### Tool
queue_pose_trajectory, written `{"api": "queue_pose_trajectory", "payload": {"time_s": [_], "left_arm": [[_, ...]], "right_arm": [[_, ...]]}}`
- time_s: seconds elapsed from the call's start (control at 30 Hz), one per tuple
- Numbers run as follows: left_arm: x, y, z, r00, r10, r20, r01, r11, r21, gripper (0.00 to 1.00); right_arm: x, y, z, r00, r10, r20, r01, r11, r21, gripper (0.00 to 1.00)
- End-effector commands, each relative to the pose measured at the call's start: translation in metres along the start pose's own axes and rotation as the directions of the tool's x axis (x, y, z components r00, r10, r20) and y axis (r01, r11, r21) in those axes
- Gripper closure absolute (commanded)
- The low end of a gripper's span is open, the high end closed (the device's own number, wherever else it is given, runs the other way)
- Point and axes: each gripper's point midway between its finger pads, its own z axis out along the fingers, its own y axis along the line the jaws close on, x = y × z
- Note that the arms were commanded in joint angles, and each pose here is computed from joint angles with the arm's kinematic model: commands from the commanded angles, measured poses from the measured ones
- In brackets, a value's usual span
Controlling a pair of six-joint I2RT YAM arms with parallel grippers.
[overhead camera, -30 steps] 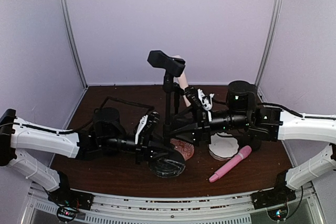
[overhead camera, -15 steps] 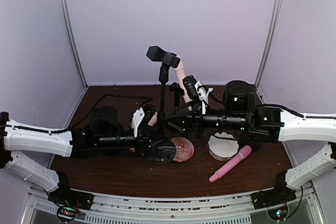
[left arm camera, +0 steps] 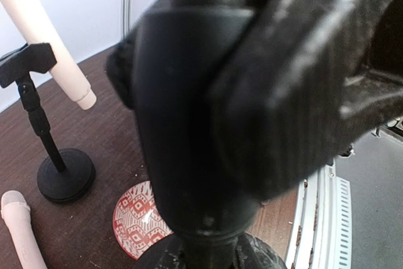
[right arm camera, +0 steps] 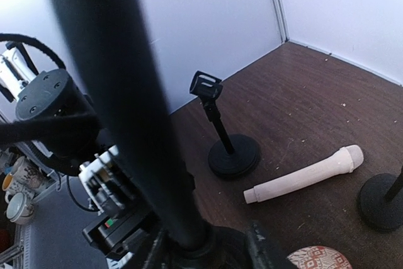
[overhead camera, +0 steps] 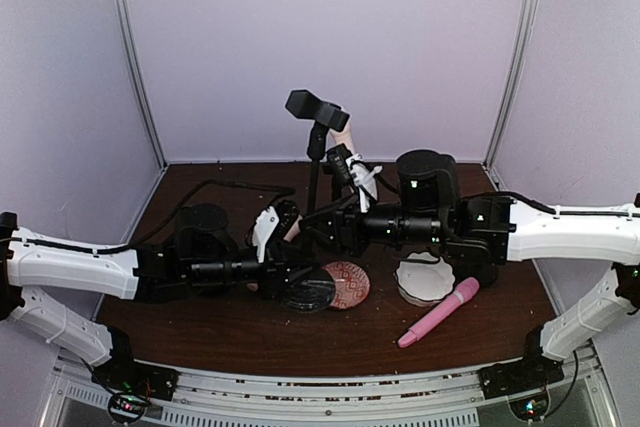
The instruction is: Attach the microphones to the stand
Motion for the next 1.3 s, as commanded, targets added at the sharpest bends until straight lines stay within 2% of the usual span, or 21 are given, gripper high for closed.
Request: {"api": "queue_pose_trajectory", "payload": {"time_s": [0.0, 0.13, 0.23, 0.37, 0.47, 0.63, 0.73, 0.83, 1.03, 1.13, 1.27], "left_arm": [[-0.052, -0.009, -0.004, 0.987, 0.023, 0.158, -0.026, 0.999, 0.019, 1.0], [-0.052, -0.011, -0.006, 0.985, 0.026, 0.169, -0.031, 0.999, 0.028, 1.0], [-0.049, -0.029, -0.008, 0.98, 0.088, 0.18, -0.113, 0.985, 0.131, 1.0], [-0.037, -0.065, -0.013, 0.976, 0.141, 0.165, -0.193, 0.912, 0.362, 1.0], [-0.033, -0.076, -0.016, 0.976, 0.146, 0.162, -0.204, 0.875, 0.439, 1.0], [-0.039, -0.084, -0.022, 0.973, 0.127, 0.191, -0.205, 0.855, 0.476, 1.0], [-0.041, -0.085, -0.024, 0.97, 0.127, 0.209, -0.214, 0.854, 0.475, 1.0], [-0.041, -0.084, -0.025, 0.969, 0.132, 0.21, -0.219, 0.854, 0.472, 1.0], [-0.038, -0.08, -0.024, 0.97, 0.133, 0.204, -0.214, 0.866, 0.452, 1.0], [-0.038, -0.075, -0.021, 0.97, 0.134, 0.203, -0.21, 0.882, 0.422, 1.0], [-0.04, -0.06, -0.012, 0.975, 0.124, 0.187, -0.183, 0.922, 0.34, 1.0]], "right_arm": [[-0.002, 0.002, 0.001, 0.999, 0.029, -0.018, -0.029, 1.0, 0.007, 0.71], [0.004, 0.003, 0.001, 0.999, 0.007, -0.042, -0.008, 0.999, -0.031, 0.99], [0.009, 0.019, -0.004, 0.994, -0.1, -0.033, 0.092, 0.979, -0.183, 1.0], [0.035, 0.031, -0.011, 0.966, -0.259, -0.007, 0.243, 0.912, -0.329, 1.0], [0.046, 0.031, -0.015, 0.964, -0.267, -0.005, 0.243, 0.886, -0.395, 1.0], [0.051, 0.025, -0.02, 0.967, -0.254, -0.016, 0.222, 0.875, -0.429, 1.0], [0.056, 0.016, -0.02, 0.96, -0.276, -0.054, 0.233, 0.887, -0.399, 0.93], [0.055, -0.005, -0.022, 0.958, -0.279, -0.074, 0.243, 0.919, -0.311, 0.78], [0.041, -0.053, -0.034, 0.975, -0.212, -0.068, 0.201, 0.969, -0.141, 0.66], [0.04, -0.054, -0.04, 0.976, -0.209, -0.059, 0.2, 0.971, -0.13, 0.59], [0.039, -0.042, -0.042, 0.982, -0.186, -0.042, 0.175, 0.967, -0.185, 0.55]]}}
